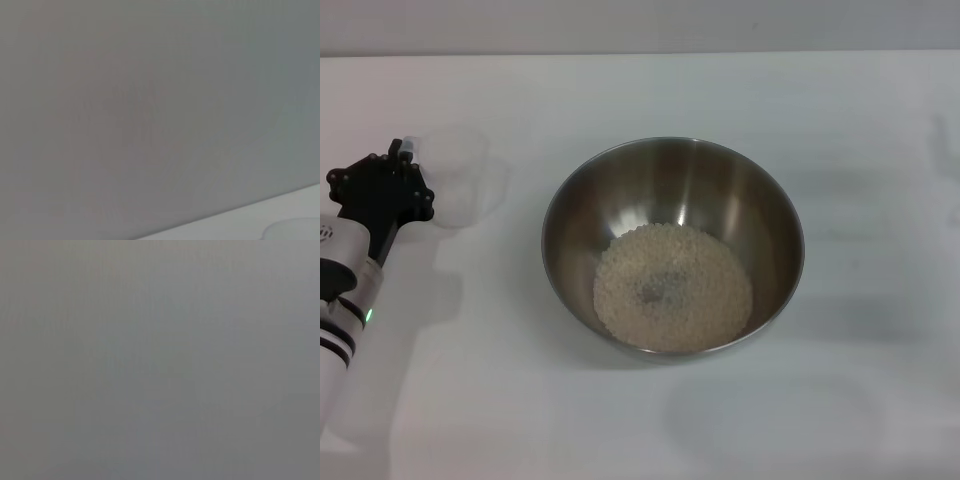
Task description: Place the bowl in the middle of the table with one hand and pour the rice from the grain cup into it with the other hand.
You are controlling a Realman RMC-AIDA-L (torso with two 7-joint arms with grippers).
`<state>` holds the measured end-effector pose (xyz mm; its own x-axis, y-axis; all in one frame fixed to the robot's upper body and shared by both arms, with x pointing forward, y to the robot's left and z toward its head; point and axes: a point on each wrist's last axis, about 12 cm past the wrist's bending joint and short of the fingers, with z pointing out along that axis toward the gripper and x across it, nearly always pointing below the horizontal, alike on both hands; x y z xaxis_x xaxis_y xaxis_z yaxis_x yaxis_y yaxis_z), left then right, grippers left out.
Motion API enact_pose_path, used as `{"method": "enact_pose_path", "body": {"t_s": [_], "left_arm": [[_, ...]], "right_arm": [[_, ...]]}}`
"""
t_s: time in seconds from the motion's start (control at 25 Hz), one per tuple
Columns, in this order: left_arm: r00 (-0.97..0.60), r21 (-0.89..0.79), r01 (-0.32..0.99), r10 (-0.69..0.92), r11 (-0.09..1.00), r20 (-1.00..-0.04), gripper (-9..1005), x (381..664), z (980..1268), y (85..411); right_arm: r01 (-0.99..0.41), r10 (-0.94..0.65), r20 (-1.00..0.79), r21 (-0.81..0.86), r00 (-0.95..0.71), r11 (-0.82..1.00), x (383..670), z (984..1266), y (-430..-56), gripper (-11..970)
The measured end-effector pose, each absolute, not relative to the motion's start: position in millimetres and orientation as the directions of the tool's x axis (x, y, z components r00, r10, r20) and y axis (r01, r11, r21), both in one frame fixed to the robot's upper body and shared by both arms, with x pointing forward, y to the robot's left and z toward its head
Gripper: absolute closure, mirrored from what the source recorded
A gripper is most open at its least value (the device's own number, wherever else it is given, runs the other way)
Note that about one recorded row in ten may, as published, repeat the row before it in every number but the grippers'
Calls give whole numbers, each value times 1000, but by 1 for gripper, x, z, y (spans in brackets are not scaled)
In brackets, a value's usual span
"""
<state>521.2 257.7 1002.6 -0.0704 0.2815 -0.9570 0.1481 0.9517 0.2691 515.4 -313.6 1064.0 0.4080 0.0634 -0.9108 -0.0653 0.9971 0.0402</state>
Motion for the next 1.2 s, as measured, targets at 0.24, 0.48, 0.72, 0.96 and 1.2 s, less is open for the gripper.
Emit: {"method": "enact_pose_path", "body": {"t_s": [0.24, 0.48, 0.72, 0.96, 1.2], "left_arm": [[-84, 259, 146, 273, 955, -958, 928, 518, 1000, 260], [-110, 191, 134, 206, 972, -972, 841, 512, 996, 269], [-91, 177, 127, 190, 976, -978, 675, 502, 995, 274], [-35, 144, 148, 151, 978, -988, 648, 476, 993, 279], [19, 51, 192, 48, 980, -999, 648, 459, 997, 280]], "right_arm": [[-69, 64, -911, 39, 408, 997, 516, 1064, -313, 355], [-71, 64, -911, 38, 407, 997, 516, 1064, -313, 355], [-66, 64, -914, 41, 401, 997, 516, 1063, -314, 355], [-65, 65, -914, 42, 401, 997, 516, 1063, -314, 355], [-63, 61, -916, 39, 396, 997, 515, 1062, -315, 355]]}}
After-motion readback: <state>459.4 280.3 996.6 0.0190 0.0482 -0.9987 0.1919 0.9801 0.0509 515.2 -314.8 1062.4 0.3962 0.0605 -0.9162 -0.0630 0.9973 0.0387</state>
